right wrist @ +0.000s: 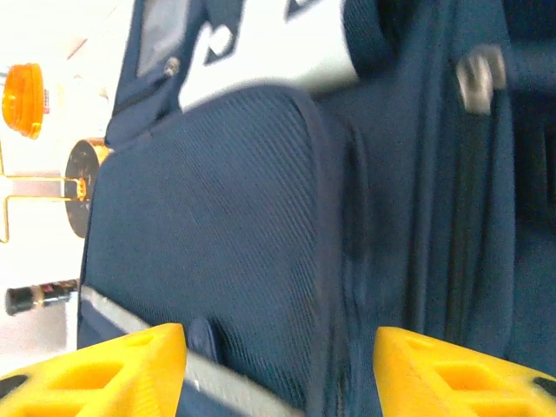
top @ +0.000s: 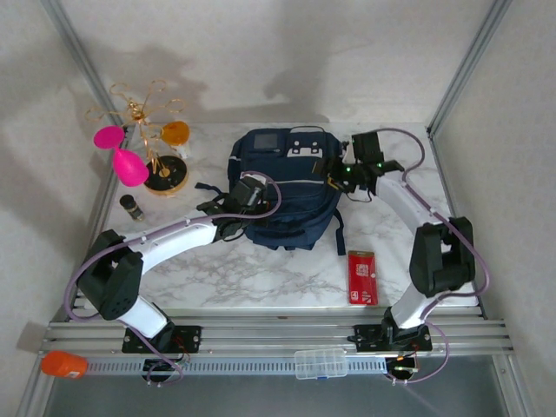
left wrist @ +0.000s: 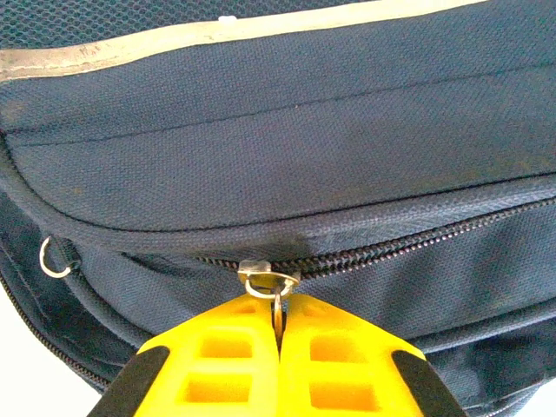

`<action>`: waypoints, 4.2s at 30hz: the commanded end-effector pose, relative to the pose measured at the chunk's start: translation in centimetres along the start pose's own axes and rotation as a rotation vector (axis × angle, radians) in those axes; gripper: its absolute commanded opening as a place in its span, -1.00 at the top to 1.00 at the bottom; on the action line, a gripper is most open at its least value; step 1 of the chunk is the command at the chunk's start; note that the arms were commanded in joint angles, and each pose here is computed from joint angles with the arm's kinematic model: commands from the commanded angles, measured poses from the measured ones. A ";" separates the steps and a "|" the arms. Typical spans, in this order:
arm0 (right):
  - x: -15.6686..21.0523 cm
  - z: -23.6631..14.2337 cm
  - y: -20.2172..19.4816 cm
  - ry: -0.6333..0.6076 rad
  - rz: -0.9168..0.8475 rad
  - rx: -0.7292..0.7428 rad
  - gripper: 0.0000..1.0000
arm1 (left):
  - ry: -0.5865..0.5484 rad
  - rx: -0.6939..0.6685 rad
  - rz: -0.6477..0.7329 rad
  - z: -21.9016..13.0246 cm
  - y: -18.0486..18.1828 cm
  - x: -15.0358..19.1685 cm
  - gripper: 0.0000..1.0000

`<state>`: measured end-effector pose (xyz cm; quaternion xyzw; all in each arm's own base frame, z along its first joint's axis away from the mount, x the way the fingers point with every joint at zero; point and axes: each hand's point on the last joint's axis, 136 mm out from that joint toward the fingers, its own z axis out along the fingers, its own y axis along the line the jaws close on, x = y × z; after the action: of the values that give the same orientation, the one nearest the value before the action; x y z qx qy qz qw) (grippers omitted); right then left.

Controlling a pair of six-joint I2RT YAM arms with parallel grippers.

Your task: Pack books, pencil case, and school supplies into a backpack

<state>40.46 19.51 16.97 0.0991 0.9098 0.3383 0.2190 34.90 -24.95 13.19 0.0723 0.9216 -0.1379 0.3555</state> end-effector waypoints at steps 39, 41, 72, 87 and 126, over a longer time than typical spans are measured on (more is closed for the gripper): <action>-5.3 -0.8 -1.3 -0.060 -0.252 -0.020 1.00 | -0.020 -0.164 0.059 -0.2 6.5 -2.2 1.00; -5.0 -0.6 -1.6 -0.048 -0.261 -0.014 1.00 | -0.038 -0.149 0.043 -0.3 7.0 -2.9 1.00; 7.5 -10.0 -13.8 -0.074 0.175 0.473 -0.68 | 0.046 0.290 -0.377 -4.1 -10.4 4.8 -0.18; 20.7 -10.3 -19.9 0.078 0.382 0.621 -0.86 | 0.182 0.322 -0.387 -0.9 -15.7 11.4 -0.18; 18.4 -6.9 -18.3 0.052 0.448 0.267 -0.74 | 0.290 0.405 -0.121 8.1 -22.7 13.7 0.54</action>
<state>18.87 5.79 2.78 0.3517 0.9132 0.1881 0.0835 24.58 -48.01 2.90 0.1007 0.9193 -0.3268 0.1949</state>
